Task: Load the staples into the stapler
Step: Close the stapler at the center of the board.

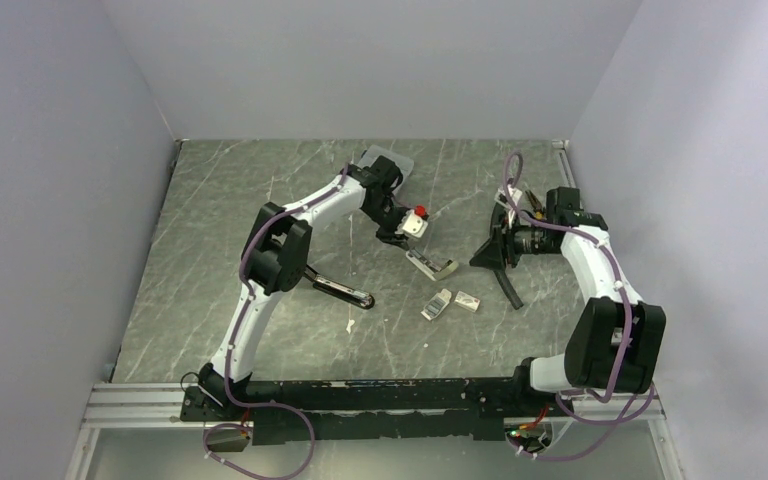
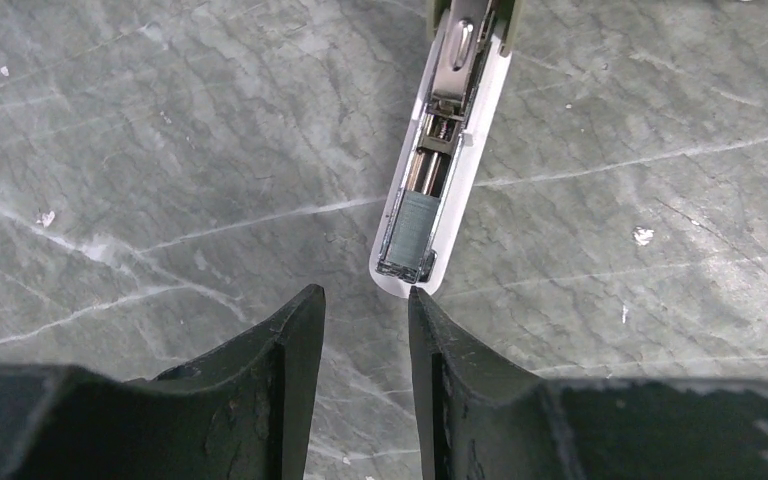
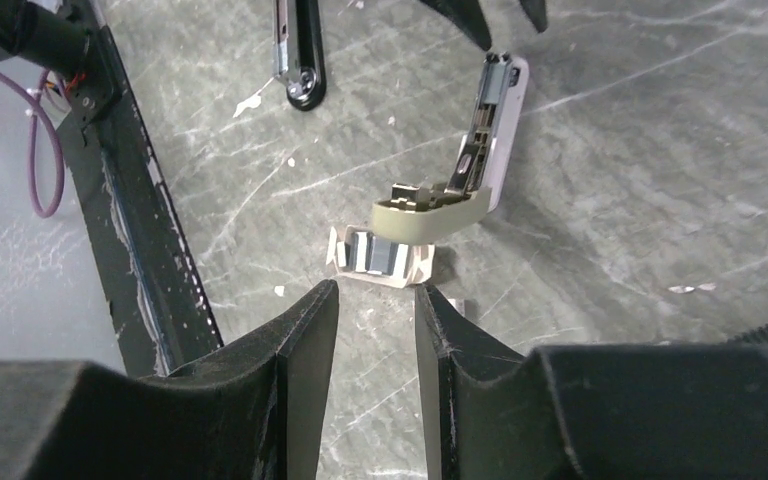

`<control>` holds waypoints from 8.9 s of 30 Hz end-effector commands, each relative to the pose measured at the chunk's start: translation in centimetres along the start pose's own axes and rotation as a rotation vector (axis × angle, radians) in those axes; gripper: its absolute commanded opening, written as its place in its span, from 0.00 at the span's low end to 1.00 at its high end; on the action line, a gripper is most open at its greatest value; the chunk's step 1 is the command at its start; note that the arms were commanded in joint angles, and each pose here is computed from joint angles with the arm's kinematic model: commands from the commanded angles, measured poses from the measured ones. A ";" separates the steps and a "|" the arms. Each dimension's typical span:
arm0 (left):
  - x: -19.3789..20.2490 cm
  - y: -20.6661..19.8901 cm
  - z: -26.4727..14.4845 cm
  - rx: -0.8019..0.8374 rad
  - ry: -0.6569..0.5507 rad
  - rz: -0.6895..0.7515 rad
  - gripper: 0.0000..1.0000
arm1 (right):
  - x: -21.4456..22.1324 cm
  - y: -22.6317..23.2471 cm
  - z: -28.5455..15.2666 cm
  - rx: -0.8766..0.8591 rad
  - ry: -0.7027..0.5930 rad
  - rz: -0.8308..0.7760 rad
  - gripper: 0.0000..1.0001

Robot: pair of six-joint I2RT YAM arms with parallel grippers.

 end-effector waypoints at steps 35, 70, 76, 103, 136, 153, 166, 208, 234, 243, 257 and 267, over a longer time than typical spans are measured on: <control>-0.9 -1.3 0.8 -0.018 -0.016 -0.109 0.22 | -0.4 -0.3 5.7 -0.063 0.104 -0.124 0.30; -0.9 -2.4 3.2 -0.334 0.147 -0.696 0.05 | -3.1 -8.2 3.9 0.388 -0.060 0.092 0.49; -0.8 -2.3 3.5 -0.344 0.171 -0.691 0.03 | -3.7 -7.0 5.1 0.348 -0.082 0.040 0.44; -2.4 -2.0 1.6 -0.388 0.153 -0.678 0.28 | -3.1 -6.3 4.9 0.339 -0.072 -0.054 0.42; -2.0 -4.2 -13.1 -0.532 -0.025 -0.912 0.97 | -5.3 -5.1 12.3 0.251 0.015 -0.188 0.40; -0.7 -4.3 -14.3 -0.582 0.006 -0.890 0.97 | -1.8 -5.0 15.2 0.310 0.191 -0.289 0.38; -0.1 -4.4 -14.6 -0.610 0.036 -0.897 0.97 | 3.1 -5.2 16.1 0.355 0.379 -0.330 0.32; 1.3 -3.5 -16.6 -0.702 0.149 -0.869 0.97 | -2.1 -3.1 13.7 0.405 0.278 -0.386 0.20; -1.4 -6.4 -30.1 -0.888 -0.023 -0.913 0.97 | -8.5 7.9 14.0 0.008 -0.004 -0.557 0.63; 3.9 -13.1 -35.1 -1.015 0.050 -1.196 0.97 | -4.7 10.0 21.3 -0.001 0.151 -0.541 0.64; 5.5 -19.3 -31.4 -0.739 -0.259 -0.837 0.97 | 1.0 10.6 23.3 -0.074 0.318 -0.516 0.65; 9.6 -19.8 -30.2 -0.623 -0.232 -0.682 0.97 | 0.9 9.2 23.4 -0.031 0.309 -0.496 0.58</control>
Point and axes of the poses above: each gripper's point midway between its finger pads, its own z axis out along the fingers, its own y axis along the line the jaws close on, x = y × z, the point moved 1 cm from there along -z, back along the fingers
